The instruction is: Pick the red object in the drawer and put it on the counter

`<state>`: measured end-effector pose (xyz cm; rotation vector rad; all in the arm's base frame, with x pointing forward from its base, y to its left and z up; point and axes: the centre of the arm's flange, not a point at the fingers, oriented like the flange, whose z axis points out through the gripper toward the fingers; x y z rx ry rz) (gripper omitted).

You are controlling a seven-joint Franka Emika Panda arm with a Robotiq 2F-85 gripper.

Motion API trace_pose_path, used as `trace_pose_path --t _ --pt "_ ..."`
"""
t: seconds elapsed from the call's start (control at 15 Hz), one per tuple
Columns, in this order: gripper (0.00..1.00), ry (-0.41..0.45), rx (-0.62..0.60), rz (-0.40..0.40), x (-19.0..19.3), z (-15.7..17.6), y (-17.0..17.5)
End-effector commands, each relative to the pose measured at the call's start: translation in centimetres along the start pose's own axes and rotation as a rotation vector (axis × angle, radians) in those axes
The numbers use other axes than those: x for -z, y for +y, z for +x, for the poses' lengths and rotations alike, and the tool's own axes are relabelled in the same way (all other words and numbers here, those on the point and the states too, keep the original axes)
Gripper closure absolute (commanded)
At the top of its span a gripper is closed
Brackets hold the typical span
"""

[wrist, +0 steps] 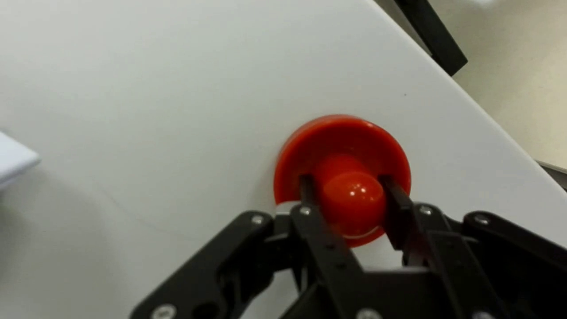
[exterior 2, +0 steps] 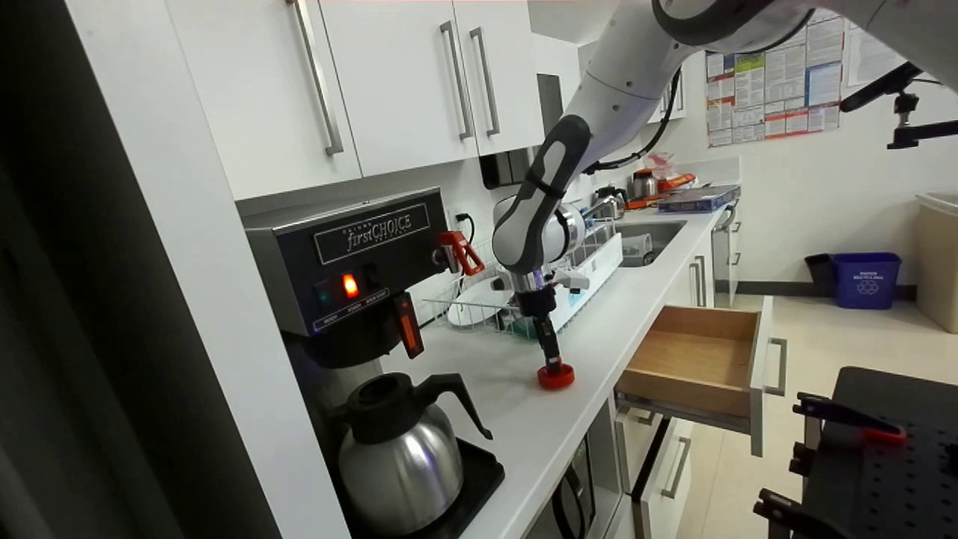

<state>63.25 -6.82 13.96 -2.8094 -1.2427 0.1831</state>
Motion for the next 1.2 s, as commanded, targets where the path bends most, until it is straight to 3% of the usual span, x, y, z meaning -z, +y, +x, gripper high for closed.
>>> trace_pose_path --t 0.0,0.33,0.47,0.73,1.13 --pt "0.37 0.013 0.066 -0.027 0.0 -0.4 -0.8" --pt "0.00 0.069 0.118 -0.072 5.3 -1.5 -2.0" --pt "0.00 0.104 0.138 -0.083 8.7 -2.2 -2.7" --pt "0.00 0.130 0.169 -0.023 15.2 -3.9 -4.4" --pt "0.00 0.154 0.129 0.061 19.5 -6.7 -6.4"
